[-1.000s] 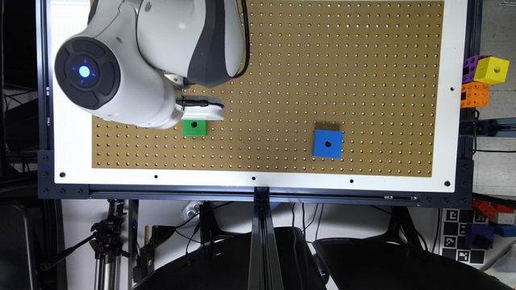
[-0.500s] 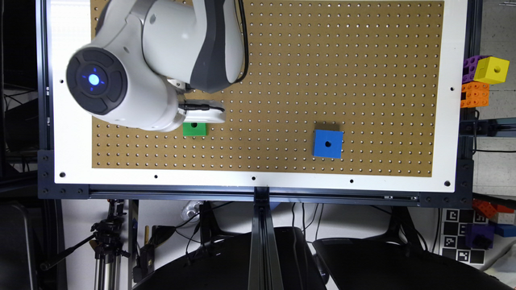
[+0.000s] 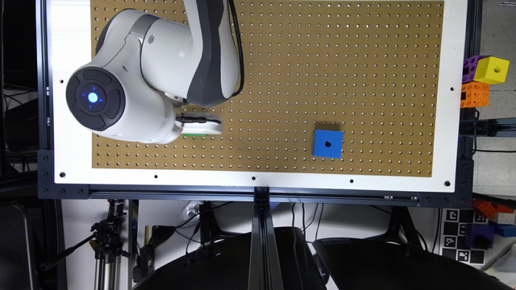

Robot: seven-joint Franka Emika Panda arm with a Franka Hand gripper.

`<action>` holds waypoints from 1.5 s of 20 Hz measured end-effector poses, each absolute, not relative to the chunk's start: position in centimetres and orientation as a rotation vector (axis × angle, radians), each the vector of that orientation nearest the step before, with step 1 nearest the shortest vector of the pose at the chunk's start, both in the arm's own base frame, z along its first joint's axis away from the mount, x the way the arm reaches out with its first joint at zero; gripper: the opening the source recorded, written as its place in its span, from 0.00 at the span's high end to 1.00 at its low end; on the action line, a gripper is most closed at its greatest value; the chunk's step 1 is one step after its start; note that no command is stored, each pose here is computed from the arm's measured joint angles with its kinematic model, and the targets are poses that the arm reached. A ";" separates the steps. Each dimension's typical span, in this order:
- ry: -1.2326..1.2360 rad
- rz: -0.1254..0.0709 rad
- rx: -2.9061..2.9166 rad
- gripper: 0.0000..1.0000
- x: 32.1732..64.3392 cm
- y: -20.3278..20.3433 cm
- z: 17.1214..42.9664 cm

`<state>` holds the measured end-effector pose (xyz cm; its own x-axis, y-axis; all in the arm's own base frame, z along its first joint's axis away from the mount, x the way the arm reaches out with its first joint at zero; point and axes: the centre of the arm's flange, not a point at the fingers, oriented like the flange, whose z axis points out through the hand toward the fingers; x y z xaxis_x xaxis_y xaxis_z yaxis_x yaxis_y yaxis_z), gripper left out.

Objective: Pick up green block.

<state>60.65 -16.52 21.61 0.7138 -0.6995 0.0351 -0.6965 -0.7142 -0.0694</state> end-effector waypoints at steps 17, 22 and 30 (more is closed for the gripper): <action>1.160 -0.069 -2.859 0.00 61.2 -16.2 18.4; 1.156 -0.058 -2.862 0.00 61.1 -15.9 18.1; 1.157 -0.049 -2.863 1.00 60.9 -15.9 17.6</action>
<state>60.92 -15.95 17.63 0.7191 -0.6948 0.0098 -0.6931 -0.7182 -0.0612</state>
